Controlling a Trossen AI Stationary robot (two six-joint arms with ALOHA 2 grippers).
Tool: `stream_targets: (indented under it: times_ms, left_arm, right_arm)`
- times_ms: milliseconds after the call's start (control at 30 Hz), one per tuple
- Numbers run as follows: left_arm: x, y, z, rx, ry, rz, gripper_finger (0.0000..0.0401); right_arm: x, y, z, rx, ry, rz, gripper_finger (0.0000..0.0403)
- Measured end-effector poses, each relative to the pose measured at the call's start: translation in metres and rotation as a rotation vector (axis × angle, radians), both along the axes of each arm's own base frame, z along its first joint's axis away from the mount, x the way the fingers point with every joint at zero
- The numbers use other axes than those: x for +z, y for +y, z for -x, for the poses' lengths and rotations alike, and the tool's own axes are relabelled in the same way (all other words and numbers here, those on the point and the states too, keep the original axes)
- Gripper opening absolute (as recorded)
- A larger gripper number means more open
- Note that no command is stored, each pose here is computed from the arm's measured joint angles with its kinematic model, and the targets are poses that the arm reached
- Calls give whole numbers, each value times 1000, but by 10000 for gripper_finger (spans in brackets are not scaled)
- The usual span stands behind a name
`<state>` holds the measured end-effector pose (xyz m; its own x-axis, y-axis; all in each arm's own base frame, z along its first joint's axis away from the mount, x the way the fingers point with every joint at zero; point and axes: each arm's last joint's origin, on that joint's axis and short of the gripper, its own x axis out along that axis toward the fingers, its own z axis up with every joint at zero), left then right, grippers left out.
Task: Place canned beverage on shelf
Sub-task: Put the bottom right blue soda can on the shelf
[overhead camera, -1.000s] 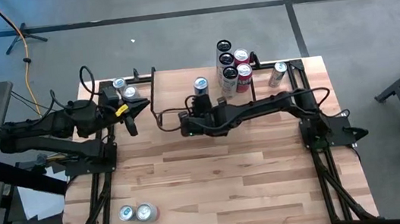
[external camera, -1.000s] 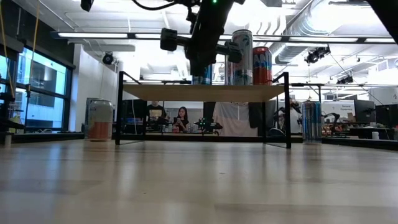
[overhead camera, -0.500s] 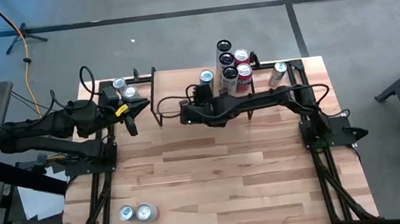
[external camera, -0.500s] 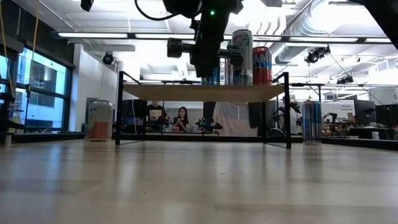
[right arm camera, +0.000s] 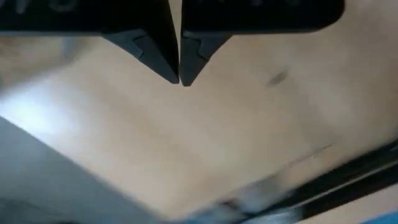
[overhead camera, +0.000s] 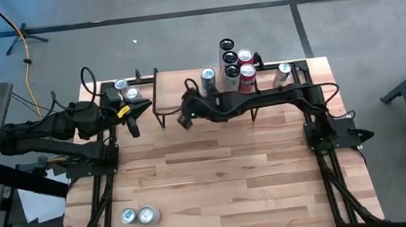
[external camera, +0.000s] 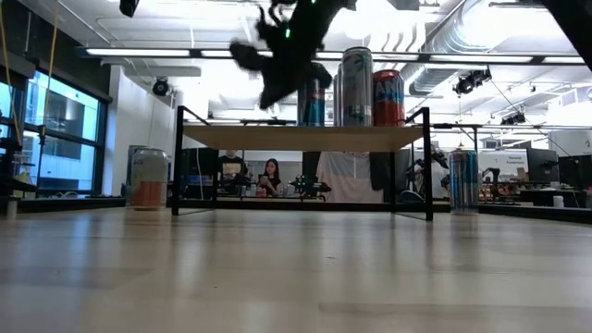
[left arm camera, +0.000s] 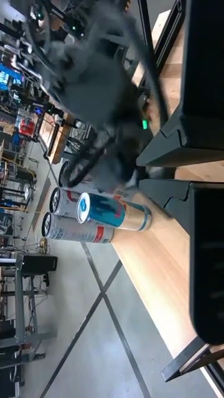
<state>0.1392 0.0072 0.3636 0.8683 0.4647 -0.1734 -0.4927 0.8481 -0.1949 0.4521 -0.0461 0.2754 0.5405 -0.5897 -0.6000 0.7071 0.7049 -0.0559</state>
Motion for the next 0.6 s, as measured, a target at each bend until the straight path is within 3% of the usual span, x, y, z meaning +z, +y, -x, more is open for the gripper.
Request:
stream_targets:
  times_ms: [100,233,433,600]
  left_arm:
    - [-1,0,0,0,6,-1,0]
    - [-1,0,0,0,12,0,0]
    - [-2,0,0,1,20,5,0]
    - [-2,0,0,2,18,7,0]
  right_arm:
    - [31,9,8,244,71,-47,0]
    - [66,15,22,357,189,-52,0]
    - [103,20,38,356,252,2,0]
    - [92,17,39,296,413,-35,0]
